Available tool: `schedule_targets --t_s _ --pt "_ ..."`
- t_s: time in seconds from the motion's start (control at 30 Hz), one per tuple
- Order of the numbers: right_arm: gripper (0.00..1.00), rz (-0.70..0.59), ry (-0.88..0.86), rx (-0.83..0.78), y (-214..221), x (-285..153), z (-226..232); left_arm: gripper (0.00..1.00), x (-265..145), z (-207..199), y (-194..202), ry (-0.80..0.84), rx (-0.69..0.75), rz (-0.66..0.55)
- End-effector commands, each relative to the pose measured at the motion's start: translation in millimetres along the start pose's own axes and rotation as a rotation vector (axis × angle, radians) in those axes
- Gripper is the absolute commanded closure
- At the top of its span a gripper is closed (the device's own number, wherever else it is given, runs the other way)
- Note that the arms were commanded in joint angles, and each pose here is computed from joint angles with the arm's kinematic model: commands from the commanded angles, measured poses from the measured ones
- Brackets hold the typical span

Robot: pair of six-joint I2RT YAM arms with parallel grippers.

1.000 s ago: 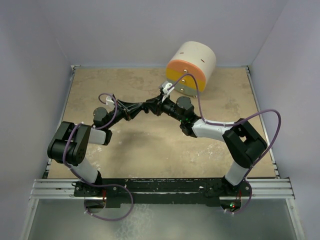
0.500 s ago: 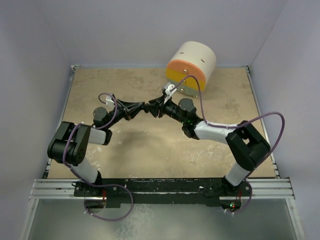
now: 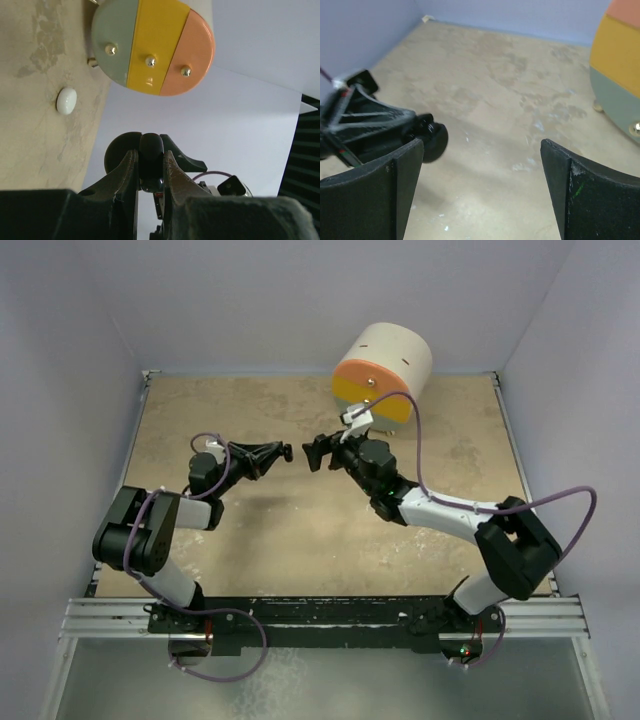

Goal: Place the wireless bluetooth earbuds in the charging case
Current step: Close the charging case.

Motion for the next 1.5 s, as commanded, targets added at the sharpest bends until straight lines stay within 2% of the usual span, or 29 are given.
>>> schedule_targets --t_s 0.0,0.1,0.3,0.83,1.1,1.47 --pt "0.00 0.177 0.118 -0.148 24.6 11.5 10.7 1.00 6.9 -18.7 -5.0 0.045 0.004 -0.096" --pt "0.00 0.212 0.126 -0.211 40.2 16.2 27.7 1.00 10.0 -23.6 -8.8 0.045 -0.014 -0.140" --pt "0.00 0.196 0.065 -0.204 57.6 26.5 40.7 1.00 14.0 -34.7 -12.4 0.039 -0.020 -0.207" --pt "0.00 0.091 -0.010 -0.123 61.8 60.8 61.2 1.00 8.1 -19.5 7.2 -0.007 -0.042 -0.168" --pt "0.00 0.083 0.077 -0.120 66.6 66.2 52.4 1.00 -0.9 -10.0 11.4 -0.051 -0.044 -0.153" --pt "0.00 0.161 0.348 -0.100 77.5 57.4 12.3 1.00 -15.7 9.1 11.9 -0.111 -0.055 -0.155"
Point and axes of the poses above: each gripper's point midway between its finger pads, its own x axis out along the fingers, its own z axis along the line the jaws close on, y = z × x, the point moved 7 cm from there along -x, back along the fingers, and after that the axes turned 10 degrees about -x, right-handed, at the moved point
